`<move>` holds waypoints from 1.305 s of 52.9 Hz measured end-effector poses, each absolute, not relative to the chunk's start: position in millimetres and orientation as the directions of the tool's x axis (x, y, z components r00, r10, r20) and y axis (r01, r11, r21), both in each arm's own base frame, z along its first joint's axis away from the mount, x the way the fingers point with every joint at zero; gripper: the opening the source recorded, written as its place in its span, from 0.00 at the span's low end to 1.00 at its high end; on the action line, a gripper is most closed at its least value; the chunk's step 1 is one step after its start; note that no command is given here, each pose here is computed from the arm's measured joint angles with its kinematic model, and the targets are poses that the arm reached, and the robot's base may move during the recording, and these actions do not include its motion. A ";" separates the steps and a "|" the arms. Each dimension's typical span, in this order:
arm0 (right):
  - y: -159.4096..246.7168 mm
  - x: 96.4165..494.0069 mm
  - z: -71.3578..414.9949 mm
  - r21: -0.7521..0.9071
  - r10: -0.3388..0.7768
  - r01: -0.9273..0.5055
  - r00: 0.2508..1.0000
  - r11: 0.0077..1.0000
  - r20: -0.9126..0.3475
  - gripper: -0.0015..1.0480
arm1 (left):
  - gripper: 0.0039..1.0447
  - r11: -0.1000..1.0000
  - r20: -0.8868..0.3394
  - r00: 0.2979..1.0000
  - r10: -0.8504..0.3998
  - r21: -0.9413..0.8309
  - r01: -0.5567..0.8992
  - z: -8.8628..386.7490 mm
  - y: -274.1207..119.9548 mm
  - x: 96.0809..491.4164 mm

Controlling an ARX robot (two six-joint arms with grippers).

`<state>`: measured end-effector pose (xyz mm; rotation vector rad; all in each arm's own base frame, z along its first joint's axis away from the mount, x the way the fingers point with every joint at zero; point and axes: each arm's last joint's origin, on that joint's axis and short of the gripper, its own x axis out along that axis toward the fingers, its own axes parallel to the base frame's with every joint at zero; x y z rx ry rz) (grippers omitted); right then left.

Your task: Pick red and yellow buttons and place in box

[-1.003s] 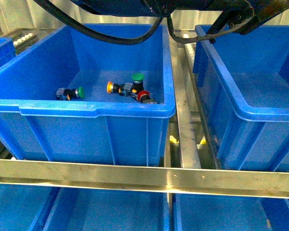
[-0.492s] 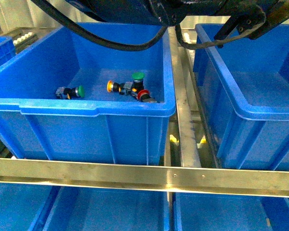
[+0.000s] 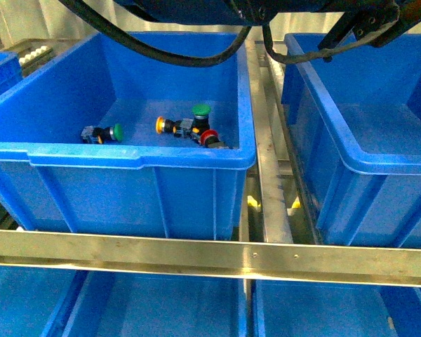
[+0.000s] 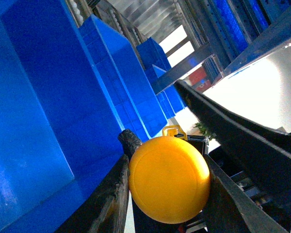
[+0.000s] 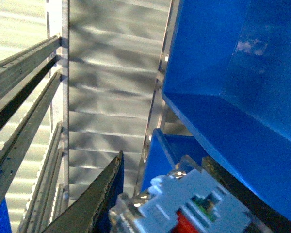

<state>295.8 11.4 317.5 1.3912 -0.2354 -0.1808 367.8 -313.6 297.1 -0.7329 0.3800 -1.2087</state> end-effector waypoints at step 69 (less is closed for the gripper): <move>-30.0 292.7 295.8 0.936 -0.438 0.182 0.898 0.302 -0.034 0.38 | 0.93 0.492 0.228 0.689 -0.688 -0.552 0.673 355.7 -148.0 317.3</move>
